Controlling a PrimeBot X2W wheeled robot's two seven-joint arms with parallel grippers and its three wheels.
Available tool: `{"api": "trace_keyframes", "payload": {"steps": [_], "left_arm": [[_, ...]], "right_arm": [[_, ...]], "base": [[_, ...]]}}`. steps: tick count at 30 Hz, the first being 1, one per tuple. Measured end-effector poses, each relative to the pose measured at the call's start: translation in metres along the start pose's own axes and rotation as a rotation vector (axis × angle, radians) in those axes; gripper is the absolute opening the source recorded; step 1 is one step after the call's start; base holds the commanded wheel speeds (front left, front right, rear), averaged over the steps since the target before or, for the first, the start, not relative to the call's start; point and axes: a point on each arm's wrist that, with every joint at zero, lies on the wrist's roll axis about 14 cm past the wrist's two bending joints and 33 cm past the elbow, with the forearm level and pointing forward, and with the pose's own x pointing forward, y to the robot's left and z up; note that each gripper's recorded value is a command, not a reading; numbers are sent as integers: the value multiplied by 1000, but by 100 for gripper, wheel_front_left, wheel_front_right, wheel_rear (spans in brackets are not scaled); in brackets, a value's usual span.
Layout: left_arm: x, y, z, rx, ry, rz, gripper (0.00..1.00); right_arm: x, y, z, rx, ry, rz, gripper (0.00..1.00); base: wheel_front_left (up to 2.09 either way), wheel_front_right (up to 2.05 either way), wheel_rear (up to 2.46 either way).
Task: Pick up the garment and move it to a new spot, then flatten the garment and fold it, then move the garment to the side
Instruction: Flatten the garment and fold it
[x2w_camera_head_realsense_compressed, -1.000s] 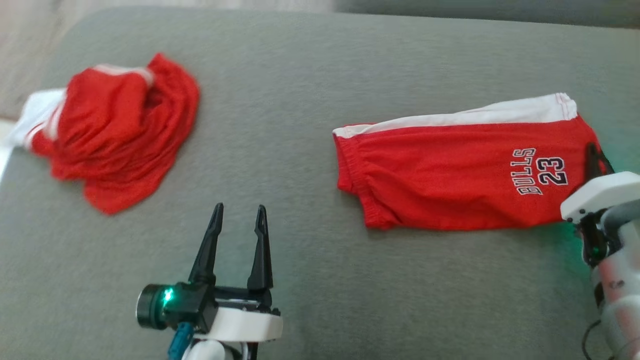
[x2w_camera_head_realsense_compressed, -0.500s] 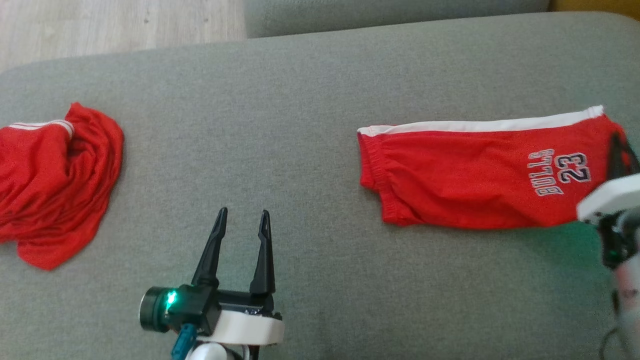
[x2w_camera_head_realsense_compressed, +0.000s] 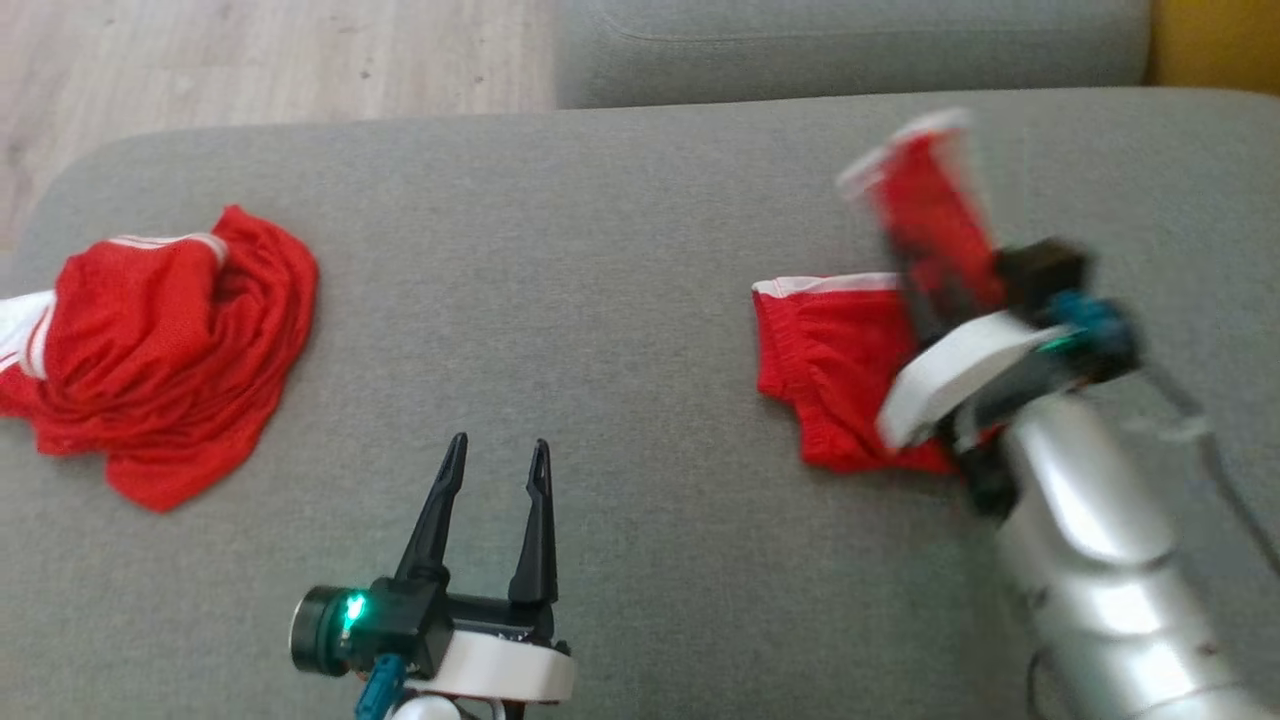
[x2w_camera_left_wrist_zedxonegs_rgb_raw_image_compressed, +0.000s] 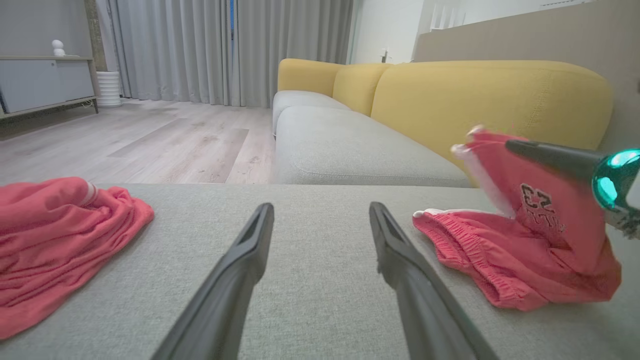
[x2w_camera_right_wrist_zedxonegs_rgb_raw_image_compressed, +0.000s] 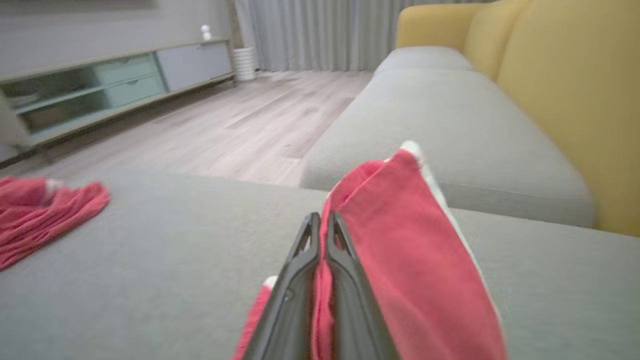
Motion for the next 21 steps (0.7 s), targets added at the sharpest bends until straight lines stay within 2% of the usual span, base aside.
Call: {"api": "trace_keyframes", "payload": {"steps": [2, 4, 5, 6, 7, 10, 13, 17, 21], "left_arm": [[-2, 2, 0, 2, -1, 8, 100], [-3, 3, 0, 3, -1, 12, 100], [-4, 4, 1, 1, -1, 16, 100], [-4, 5, 1, -3, -2, 20, 100], [-5, 6, 1, -5, -3, 23, 100], [-5, 7, 3, -6, -9, 27, 100], [-7, 8, 7, -29, -19, 41, 100], [-16, 11, 6, -35, -18, 73, 100], [-25, 10, 5, -15, -17, 92, 100]], "right_arm": [[-2, 31, -15, -11, 49, 80, 0], [-5, 44, -25, -14, 80, 114, 0], [-10, 55, -36, -13, 111, 143, 27], [-15, 64, -47, -5, 139, 164, 66], [-20, 71, -55, 7, 157, 178, 100], [-29, 75, -58, 57, 133, 176, 100], [-35, 63, -31, 86, -17, 141, 100], [-56, 25, -7, 113, -152, 31, 100], [-93, -13, -5, 153, -205, -115, 100]], "base": [[0, 0, 0], [0, 0, 0], [0, 0, 0], [0, 0, 0], [0, 0, 0], [0, 0, 0], [0, 0, 0], [0, 0, 0], [0, 0, 0]]}}
